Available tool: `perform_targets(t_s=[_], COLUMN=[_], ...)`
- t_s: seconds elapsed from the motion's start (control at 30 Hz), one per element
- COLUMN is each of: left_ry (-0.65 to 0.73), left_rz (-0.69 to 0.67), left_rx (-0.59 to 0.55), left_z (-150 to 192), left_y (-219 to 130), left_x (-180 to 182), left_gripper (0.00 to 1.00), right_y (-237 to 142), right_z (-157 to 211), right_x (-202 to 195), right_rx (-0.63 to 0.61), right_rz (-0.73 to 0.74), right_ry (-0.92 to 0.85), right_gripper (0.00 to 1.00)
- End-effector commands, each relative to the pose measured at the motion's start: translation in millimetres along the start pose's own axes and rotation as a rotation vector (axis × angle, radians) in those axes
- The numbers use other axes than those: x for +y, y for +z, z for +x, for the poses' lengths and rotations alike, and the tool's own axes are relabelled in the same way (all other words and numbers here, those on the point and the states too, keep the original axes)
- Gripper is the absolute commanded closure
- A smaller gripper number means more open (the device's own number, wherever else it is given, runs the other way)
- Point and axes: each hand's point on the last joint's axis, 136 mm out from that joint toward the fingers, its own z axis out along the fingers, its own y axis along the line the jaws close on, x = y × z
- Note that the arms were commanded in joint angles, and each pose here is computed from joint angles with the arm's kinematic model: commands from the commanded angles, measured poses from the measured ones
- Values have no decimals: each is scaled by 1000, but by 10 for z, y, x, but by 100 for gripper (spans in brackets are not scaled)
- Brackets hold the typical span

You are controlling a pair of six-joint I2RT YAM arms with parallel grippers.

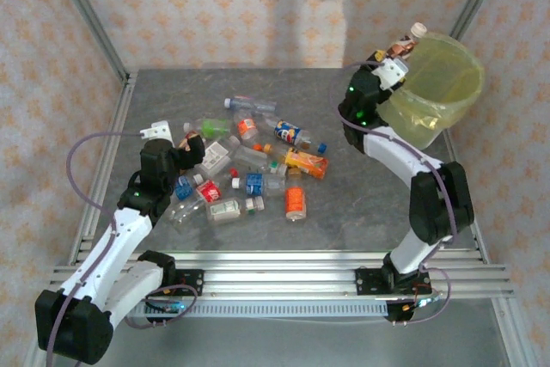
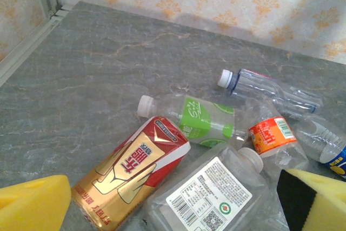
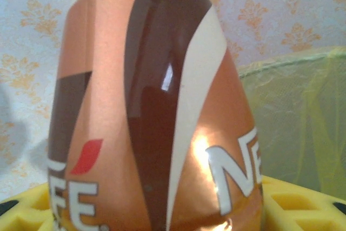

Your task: Put the plastic bottles in the bin

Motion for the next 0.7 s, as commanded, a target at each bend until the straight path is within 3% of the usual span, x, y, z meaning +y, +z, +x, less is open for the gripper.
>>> perform_targets(t_s=[0.0, 0.27, 0.5, 0.67], left_ry=[7, -3, -13, -10], left_rz=[-13, -7, 16, 17], left_rx=[3, 9, 7, 16], left_z=[59, 132, 136, 161], left_y=[-37, -41, -77, -78], left_x=[43, 54, 26, 28], left_gripper=[0, 0, 0, 0], right_y=[54, 377, 666, 721], right_z=[-81, -447, -570, -567], right_x=[32, 309, -155, -290], right_rx=[5, -22, -12, -44], right_rz=[92, 264, 459, 525], right_ry=[-7, -112, -70, -145], right_gripper=[76, 74, 74, 72])
